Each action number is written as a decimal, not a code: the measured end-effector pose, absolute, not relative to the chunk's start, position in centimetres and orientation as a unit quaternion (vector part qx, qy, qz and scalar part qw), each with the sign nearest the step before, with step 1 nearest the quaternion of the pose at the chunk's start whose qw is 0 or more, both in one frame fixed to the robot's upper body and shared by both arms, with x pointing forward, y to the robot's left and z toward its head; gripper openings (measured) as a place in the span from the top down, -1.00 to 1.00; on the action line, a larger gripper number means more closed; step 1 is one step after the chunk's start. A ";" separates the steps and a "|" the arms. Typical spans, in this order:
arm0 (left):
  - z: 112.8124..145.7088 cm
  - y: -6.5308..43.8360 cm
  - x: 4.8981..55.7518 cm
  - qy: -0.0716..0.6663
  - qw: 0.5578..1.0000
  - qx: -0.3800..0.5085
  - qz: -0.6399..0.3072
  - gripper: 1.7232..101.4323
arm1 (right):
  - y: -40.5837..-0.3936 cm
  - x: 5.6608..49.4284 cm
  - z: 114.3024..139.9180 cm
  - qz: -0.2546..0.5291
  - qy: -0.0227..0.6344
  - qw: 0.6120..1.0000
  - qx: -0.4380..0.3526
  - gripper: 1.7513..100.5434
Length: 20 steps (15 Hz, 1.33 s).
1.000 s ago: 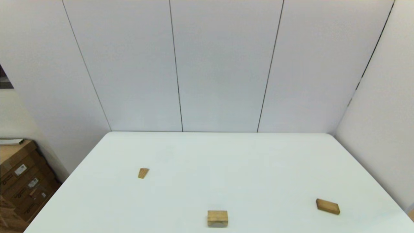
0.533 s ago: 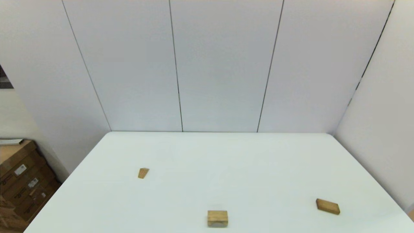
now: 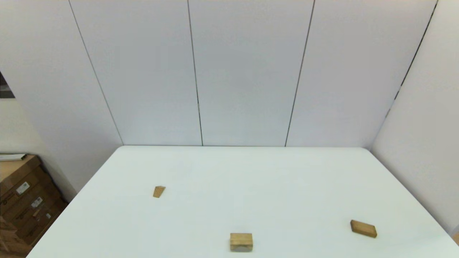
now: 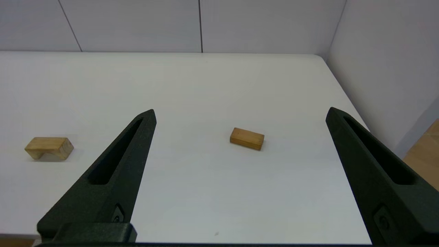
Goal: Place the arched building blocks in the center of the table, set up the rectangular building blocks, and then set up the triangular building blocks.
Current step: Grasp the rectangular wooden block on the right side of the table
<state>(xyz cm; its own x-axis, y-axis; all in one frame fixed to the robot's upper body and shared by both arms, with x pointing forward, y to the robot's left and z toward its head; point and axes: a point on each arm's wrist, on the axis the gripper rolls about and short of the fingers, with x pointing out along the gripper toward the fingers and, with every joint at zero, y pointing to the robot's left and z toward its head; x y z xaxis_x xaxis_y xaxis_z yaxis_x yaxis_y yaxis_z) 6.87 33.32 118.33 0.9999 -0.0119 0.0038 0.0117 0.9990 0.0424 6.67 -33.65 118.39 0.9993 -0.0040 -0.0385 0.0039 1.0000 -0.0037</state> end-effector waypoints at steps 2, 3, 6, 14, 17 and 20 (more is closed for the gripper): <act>118.3 33.3 6.9 -0.001 1.000 0.017 -0.005 -0.93 | -33.7 6.6 119.3 -0.003 0.031 1.000 0.000 -0.95; 118.3 33.3 6.9 -0.001 1.000 0.016 -0.005 -0.93 | -33.7 6.7 120.1 -0.003 0.047 0.999 0.006 -0.95; 118.3 33.3 6.9 -0.001 1.000 0.016 -0.005 -0.93 | -33.7 9.3 122.7 -0.009 0.160 0.987 0.022 -0.95; 118.3 33.3 6.9 -0.001 1.000 0.009 -0.001 -0.93 | -34.5 26.2 122.8 -0.039 0.460 0.887 0.009 -0.95; 118.3 33.3 6.9 -0.001 1.000 0.007 -0.001 -0.93 | -36.1 31.8 120.7 -0.050 0.509 0.859 -0.010 -0.95; 118.3 33.3 6.9 -0.001 1.000 0.005 -0.001 -0.93 | -38.1 34.7 118.3 -0.045 0.545 0.836 -0.038 -0.95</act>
